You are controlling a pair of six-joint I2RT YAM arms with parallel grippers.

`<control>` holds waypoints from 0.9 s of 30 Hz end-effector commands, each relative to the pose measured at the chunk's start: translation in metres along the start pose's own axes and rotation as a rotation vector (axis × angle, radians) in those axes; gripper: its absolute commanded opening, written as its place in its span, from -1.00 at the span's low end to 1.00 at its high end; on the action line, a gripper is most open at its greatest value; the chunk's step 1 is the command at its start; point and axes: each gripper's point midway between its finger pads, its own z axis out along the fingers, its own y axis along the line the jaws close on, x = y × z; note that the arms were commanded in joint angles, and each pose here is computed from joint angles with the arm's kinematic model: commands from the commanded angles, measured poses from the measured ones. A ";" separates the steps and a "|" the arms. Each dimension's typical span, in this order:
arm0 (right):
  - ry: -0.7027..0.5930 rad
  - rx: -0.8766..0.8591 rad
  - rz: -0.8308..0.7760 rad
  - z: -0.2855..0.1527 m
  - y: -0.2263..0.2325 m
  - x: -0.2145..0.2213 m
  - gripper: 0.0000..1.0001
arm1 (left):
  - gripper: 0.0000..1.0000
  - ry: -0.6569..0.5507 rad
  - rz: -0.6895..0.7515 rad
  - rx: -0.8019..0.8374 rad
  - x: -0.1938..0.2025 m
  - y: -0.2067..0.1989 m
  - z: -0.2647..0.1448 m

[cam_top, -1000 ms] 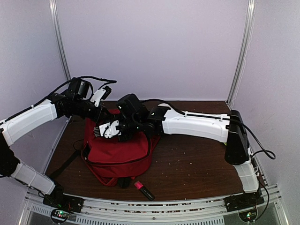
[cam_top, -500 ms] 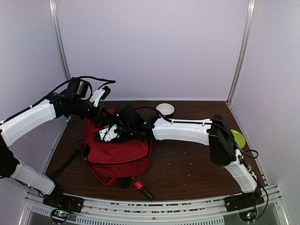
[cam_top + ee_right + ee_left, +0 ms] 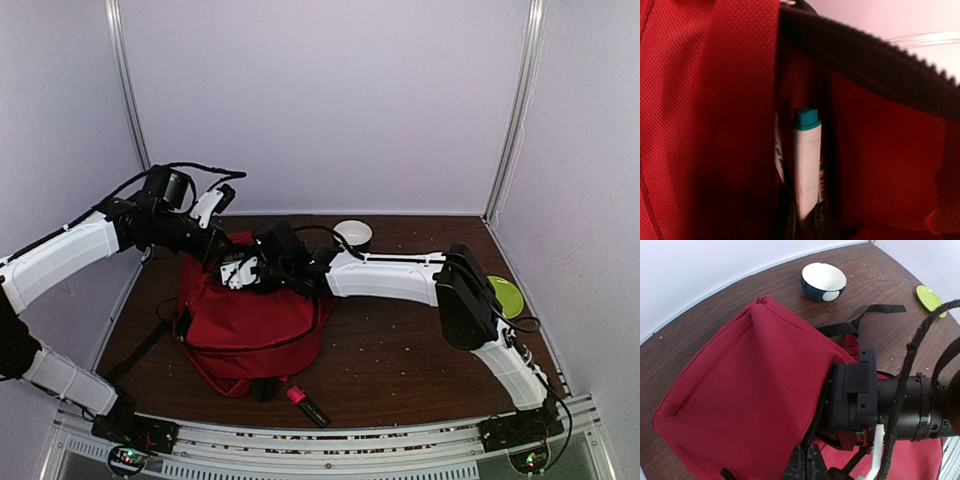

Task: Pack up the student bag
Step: Place the pen in the lower front pocket of the bag.

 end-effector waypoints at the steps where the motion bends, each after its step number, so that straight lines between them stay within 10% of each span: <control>1: 0.024 0.113 0.089 -0.012 -0.038 0.008 -0.74 | -1.00 -0.073 0.028 0.037 -0.022 -0.009 -0.016; 7: 0.105 0.161 0.103 0.011 -0.038 0.017 -0.54 | -1.00 -0.072 0.028 0.053 -0.022 -0.012 -0.015; 11: 0.116 0.154 0.088 0.015 -0.035 0.019 0.00 | -1.00 -0.074 0.028 0.049 -0.023 -0.011 -0.017; 27: -0.024 -0.042 0.126 -0.087 -0.019 -0.011 0.08 | -1.00 -0.073 0.032 0.021 -0.022 -0.006 -0.014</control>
